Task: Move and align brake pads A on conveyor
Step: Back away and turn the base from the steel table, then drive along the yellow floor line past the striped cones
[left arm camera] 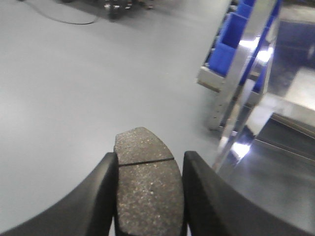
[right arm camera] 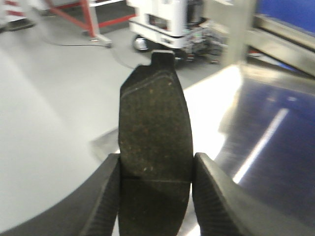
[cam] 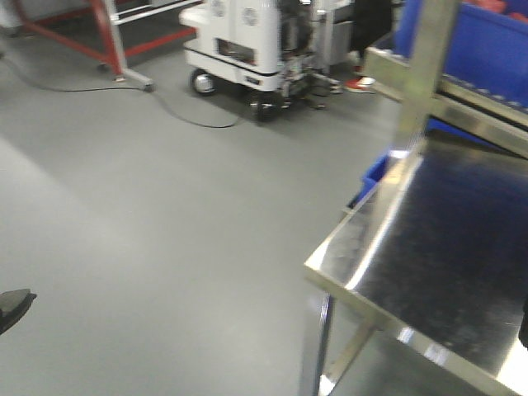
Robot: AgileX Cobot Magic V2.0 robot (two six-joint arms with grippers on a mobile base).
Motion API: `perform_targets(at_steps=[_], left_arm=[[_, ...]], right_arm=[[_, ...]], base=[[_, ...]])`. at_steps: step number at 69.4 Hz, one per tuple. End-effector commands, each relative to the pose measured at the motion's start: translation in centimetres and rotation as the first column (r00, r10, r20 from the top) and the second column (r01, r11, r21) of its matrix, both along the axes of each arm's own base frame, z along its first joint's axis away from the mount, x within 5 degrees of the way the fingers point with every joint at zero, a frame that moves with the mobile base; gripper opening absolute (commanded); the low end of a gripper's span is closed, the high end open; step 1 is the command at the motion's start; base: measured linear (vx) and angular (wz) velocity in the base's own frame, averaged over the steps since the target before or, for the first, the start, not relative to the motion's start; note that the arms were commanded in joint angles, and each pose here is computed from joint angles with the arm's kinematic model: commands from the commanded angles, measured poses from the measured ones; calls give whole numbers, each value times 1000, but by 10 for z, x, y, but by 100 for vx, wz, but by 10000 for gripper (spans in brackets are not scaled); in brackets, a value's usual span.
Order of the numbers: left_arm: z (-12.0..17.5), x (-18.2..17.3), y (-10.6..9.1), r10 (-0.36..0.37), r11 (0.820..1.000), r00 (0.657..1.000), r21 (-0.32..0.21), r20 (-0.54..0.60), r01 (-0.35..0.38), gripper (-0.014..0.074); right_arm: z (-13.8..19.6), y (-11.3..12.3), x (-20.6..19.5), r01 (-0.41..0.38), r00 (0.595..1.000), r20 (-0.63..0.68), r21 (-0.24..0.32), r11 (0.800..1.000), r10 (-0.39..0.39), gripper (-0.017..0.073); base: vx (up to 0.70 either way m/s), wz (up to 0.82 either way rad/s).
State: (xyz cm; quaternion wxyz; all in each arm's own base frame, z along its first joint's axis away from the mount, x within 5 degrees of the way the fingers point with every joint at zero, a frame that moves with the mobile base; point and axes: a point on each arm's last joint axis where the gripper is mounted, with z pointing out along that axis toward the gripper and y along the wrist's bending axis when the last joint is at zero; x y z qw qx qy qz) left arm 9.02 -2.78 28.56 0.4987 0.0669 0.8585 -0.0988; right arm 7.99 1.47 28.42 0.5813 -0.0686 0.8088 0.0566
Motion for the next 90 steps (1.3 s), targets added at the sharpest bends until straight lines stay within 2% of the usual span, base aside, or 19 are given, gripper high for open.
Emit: perform_targets(at_steps=[1,57,90], left_arm=[[16,3,-3,-20,999,995,-41,103,24,-6],[16,3,-3,-20,999,995,-41,103,24,-6],[16,3,-3,-20,999,995,-41,103,24,-6]], right_arm=[[19,0,2,0,992,123,10,1000,-1,-3],[19,0,2,0,992,123,10,1000,-1,-3],[19,0,2,0,992,123,10,1000,-1,-3]], base=[[-19,73],[-18,72],[-2,67]])
